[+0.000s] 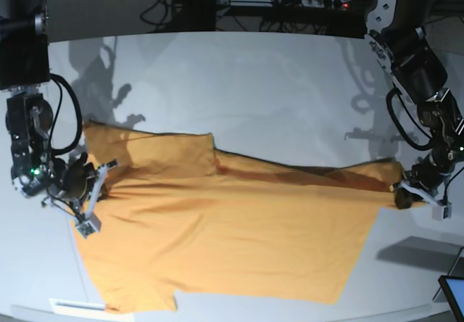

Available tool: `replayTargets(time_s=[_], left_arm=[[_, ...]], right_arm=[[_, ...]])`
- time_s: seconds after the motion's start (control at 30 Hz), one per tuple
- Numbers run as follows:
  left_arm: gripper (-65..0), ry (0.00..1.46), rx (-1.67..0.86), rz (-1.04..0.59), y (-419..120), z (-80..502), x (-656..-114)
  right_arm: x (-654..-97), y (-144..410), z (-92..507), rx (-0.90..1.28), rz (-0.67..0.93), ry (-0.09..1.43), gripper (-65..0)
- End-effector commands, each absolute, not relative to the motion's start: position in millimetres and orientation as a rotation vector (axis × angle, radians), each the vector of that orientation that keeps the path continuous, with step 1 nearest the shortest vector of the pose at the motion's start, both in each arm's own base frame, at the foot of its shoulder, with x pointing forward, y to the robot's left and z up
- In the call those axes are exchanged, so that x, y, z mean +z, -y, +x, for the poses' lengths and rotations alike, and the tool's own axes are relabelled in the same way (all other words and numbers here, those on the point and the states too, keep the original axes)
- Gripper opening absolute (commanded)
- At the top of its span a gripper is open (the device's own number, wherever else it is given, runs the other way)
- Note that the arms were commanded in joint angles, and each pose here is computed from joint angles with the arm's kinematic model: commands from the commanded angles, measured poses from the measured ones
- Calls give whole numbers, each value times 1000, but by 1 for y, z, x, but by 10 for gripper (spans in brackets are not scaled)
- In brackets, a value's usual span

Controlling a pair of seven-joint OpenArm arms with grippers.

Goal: Fold the T-shirt properly
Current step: 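Fold the lifted edge over the shirt body toward the hem with both grippers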

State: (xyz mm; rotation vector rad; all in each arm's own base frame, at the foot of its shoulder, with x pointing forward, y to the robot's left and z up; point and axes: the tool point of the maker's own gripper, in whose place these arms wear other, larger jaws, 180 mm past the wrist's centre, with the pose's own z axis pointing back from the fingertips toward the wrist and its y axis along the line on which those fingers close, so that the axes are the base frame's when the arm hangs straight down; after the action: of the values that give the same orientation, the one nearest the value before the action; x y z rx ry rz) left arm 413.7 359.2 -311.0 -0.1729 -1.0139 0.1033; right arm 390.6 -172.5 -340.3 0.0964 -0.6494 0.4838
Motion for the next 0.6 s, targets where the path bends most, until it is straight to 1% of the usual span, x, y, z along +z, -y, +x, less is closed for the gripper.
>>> replayTargets(time_s=[0.0, 0.17, 0.37, 0.43, 0.57], left_arm=[[-650, 1087, 94, -159, -367, 424, -285], [-650, 1084, 106, -172, -365, 424, -292], [-650, 1074, 176, -246, -361, 436, -312], [-650, 1061, 168, -231, -361, 443, -313], [-650, 1034, 56, -173, -348, 458, -308]], right_arm=[[-320, 182, 407, 477, 71, 707, -649], [-329, 187, 412, 452, 78, 688, -649], [-350, 180, 414, 476, 89, 651, -650], [-354, 178, 414, 480, 93, 650, -650], [-353, 178, 415, 476, 93, 655, -650]])
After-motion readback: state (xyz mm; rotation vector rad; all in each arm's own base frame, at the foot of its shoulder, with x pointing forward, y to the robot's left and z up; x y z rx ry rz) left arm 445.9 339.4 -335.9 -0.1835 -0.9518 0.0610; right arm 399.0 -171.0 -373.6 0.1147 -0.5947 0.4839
